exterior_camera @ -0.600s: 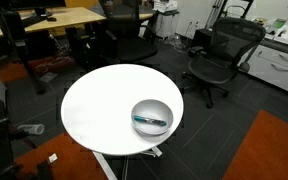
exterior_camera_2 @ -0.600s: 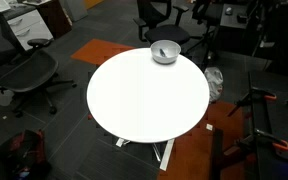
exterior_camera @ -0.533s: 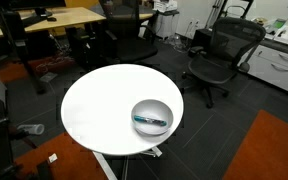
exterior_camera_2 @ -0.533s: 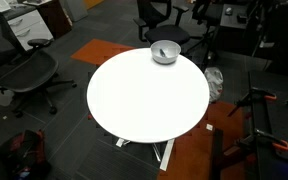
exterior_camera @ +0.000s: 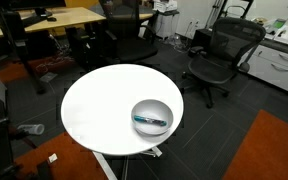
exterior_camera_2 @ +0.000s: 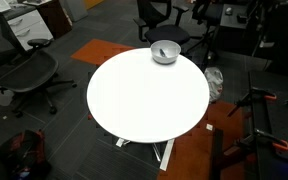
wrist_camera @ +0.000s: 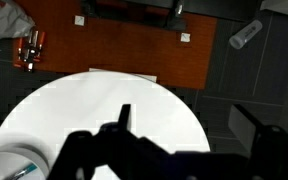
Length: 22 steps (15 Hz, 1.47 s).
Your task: Pick the marker and put it on the table
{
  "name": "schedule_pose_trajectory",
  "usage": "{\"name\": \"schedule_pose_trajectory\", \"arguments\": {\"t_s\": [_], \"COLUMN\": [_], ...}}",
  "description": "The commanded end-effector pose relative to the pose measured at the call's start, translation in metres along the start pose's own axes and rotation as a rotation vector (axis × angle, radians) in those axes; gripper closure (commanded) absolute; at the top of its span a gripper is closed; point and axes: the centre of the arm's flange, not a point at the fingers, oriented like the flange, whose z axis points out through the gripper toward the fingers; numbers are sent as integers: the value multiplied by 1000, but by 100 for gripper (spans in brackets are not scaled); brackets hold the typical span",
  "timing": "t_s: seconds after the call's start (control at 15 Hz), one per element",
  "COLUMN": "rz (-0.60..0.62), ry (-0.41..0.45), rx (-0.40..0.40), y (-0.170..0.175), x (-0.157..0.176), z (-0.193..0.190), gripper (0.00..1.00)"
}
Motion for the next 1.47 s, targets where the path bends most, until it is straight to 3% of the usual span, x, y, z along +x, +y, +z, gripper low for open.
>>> {"name": "schedule_pose_trajectory", "arguments": {"t_s": [0.0, 0.33, 0.67, 1.0, 1.4], "rz": [38, 194, 430, 706, 1057], "ry": [72, 346, 519, 576, 506], "rx": [-13, -86, -129, -148, -160], "y": [6, 52, 130, 200, 255], "x": [19, 69, 109, 138, 173], "z": [-11, -44, -46, -16, 32], "gripper": [0, 0, 0, 0, 0]}}
